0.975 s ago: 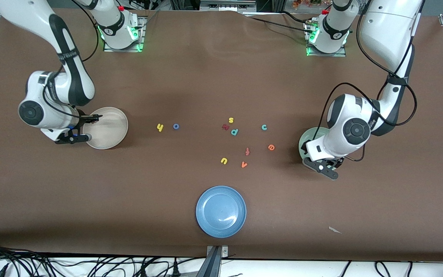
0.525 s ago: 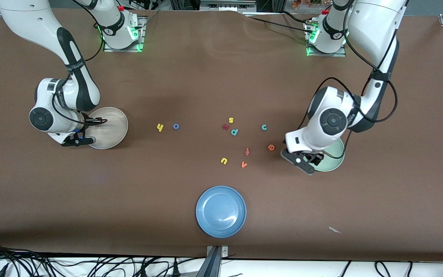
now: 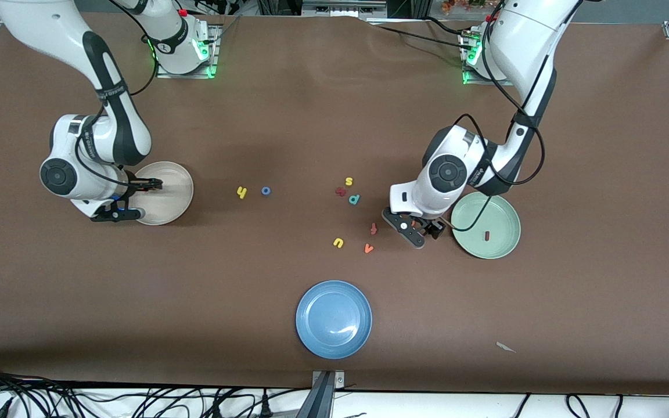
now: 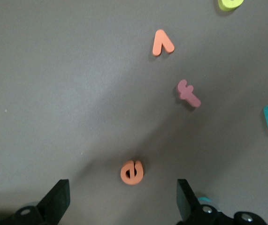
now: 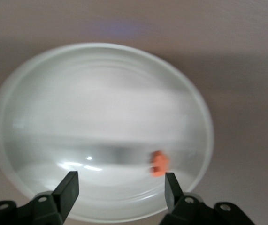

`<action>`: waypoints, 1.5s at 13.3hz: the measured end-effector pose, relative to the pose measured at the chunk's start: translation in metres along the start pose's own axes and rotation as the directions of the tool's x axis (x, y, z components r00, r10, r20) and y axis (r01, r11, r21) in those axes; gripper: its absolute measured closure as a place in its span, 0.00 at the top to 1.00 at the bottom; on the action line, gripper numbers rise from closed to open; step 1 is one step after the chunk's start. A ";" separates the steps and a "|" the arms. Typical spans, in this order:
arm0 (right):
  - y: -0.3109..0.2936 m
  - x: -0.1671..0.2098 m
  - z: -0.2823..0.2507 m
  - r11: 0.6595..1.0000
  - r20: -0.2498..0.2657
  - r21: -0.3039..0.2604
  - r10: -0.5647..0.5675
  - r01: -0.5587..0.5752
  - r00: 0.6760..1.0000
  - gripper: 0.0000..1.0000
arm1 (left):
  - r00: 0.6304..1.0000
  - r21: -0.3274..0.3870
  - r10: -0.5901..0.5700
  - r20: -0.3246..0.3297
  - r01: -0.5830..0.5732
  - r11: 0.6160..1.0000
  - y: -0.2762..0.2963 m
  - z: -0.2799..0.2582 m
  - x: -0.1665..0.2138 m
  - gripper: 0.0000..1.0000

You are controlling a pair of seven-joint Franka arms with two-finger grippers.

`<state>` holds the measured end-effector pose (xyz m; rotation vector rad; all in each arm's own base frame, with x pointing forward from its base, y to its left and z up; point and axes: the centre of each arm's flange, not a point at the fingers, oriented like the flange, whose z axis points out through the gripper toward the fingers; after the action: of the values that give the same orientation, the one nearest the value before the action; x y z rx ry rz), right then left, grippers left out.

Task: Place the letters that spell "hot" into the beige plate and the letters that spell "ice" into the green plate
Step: 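Grasp the orange e with the left gripper while the right gripper releases, then carry the orange e over the green plate while the right gripper grasps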

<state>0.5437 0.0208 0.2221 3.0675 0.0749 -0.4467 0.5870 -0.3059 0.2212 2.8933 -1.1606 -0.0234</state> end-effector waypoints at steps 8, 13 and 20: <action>-0.140 -0.005 -0.020 0.982 -0.055 0.112 0.158 -0.151 0.986 0.84 | 1.000 -0.004 0.012 0.000 -0.012 1.000 -0.002 0.043 -0.011 0.94; -0.209 -0.002 0.019 0.940 -0.119 0.138 0.328 -0.312 0.937 0.84 | 1.000 -0.007 0.014 0.009 -0.014 1.000 0.000 0.049 -0.015 0.53; -0.220 -0.002 0.043 0.915 -0.100 0.130 0.395 -0.382 0.913 0.80 | 1.000 0.003 -0.028 0.004 0.028 1.000 -0.030 0.003 -0.018 0.28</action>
<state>0.5174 0.2382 0.1740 3.0932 -0.5664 -0.2413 0.5942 -0.2721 0.2177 2.9137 -1.1214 -0.0274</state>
